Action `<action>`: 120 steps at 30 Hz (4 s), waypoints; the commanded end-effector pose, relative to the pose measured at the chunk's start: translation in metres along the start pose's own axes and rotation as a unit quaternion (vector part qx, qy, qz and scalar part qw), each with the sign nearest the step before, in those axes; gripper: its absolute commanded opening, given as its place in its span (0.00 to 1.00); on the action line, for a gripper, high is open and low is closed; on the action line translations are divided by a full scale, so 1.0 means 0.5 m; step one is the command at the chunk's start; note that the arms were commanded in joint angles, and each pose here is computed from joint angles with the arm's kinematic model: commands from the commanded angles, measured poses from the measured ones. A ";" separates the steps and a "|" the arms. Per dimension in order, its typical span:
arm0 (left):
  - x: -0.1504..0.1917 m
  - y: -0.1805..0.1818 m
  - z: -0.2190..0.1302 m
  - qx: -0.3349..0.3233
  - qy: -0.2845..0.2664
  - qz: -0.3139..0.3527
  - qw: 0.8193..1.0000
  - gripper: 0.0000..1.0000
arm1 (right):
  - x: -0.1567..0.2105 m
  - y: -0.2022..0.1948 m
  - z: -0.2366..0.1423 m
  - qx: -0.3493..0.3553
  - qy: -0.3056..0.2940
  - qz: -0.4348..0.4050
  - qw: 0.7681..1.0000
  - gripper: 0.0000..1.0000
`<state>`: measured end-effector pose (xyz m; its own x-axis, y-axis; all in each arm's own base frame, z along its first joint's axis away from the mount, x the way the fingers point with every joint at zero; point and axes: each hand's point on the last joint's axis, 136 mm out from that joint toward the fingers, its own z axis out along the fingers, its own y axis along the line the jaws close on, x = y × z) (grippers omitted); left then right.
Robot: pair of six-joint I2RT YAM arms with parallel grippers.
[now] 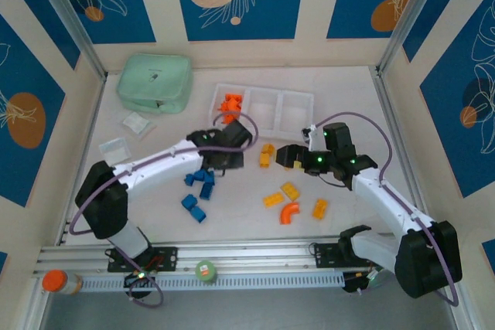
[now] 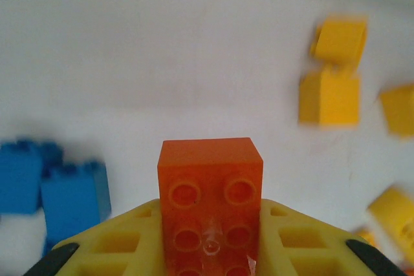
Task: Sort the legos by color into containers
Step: Place the lego in the container, then pick up the lego from the middle-left of the table.
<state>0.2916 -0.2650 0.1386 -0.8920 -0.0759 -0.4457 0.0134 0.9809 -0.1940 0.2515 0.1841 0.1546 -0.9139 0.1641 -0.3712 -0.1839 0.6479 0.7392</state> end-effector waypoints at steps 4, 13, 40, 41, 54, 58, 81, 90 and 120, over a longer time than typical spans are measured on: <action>-0.197 -0.034 0.036 0.018 -0.043 0.049 0.998 0.31 | -0.041 0.019 -0.007 0.004 -0.020 -0.013 1.000 0.99; -0.356 0.025 0.167 -0.019 -0.070 0.027 0.997 0.30 | -0.062 0.018 -0.006 0.010 -0.023 -0.013 1.000 0.99; -0.117 -0.101 -0.003 0.102 -0.007 0.111 0.989 0.60 | 0.005 -0.005 -0.055 0.051 0.009 0.028 0.998 0.99; -0.092 -0.109 -0.009 0.105 -0.001 0.117 0.988 0.60 | 0.011 -0.008 -0.059 0.055 0.009 0.034 0.998 0.99; 0.162 -0.186 -0.040 0.142 0.081 0.180 0.970 0.60 | 0.114 -0.058 -0.084 0.093 0.037 0.102 0.990 0.99; 0.221 -0.218 -0.038 0.156 0.104 0.189 0.964 0.60 | 0.144 -0.067 -0.092 0.096 0.040 0.123 0.987 0.99; 0.413 -0.299 0.052 0.123 0.216 0.179 0.952 0.63 | 0.138 -0.150 -0.117 0.165 -0.033 0.191 0.967 0.99; 0.430 -0.298 0.082 0.086 0.221 0.191 0.953 0.64 | 0.117 -0.164 -0.121 0.141 -0.044 0.203 0.968 0.99; 0.380 -0.260 0.014 0.083 0.176 0.190 0.962 0.34 | 0.074 -0.126 -0.134 0.092 -0.061 0.183 0.977 0.99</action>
<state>0.1197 -0.4151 0.0416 -0.9023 0.4087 -0.1371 0.4290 0.8824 -0.1933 0.2001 0.0932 0.1130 -0.8435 0.5160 -0.1489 0.2833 0.6630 0.6930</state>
